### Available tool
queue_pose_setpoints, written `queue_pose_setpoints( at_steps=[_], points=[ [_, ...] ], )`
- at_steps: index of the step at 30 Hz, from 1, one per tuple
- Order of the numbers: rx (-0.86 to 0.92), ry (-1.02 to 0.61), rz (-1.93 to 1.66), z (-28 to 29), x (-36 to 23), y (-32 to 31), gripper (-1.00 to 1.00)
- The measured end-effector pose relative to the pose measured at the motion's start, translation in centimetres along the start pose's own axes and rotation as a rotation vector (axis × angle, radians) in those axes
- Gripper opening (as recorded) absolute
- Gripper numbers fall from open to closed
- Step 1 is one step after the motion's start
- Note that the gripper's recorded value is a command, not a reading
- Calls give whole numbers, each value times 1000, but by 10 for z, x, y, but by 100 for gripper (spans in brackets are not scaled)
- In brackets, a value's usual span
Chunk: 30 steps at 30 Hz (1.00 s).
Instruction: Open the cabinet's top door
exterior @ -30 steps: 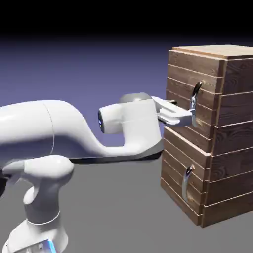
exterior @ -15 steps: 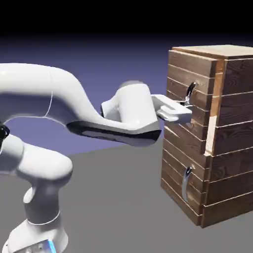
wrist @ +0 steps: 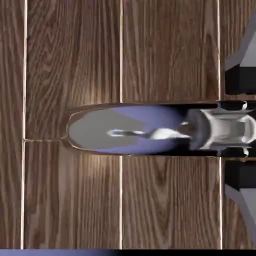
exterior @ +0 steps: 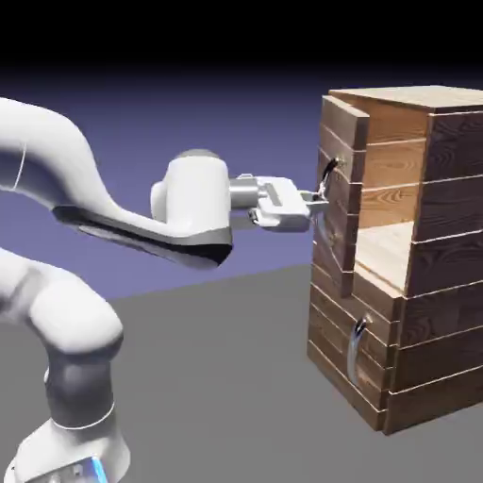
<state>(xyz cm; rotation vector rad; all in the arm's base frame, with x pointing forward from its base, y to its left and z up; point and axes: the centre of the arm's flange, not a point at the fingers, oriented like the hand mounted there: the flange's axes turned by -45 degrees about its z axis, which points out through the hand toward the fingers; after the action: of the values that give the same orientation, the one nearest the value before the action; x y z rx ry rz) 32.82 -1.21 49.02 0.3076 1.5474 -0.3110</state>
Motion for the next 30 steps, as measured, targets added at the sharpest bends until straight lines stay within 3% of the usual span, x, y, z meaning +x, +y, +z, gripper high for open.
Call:
queue_pose_setpoints(
  at_steps=[16, 30],
  points=[
    [348, 1, 1, -67, 0, 62, -100],
    [753, 2, 2, -112, 0, 158, -100]
  ],
)
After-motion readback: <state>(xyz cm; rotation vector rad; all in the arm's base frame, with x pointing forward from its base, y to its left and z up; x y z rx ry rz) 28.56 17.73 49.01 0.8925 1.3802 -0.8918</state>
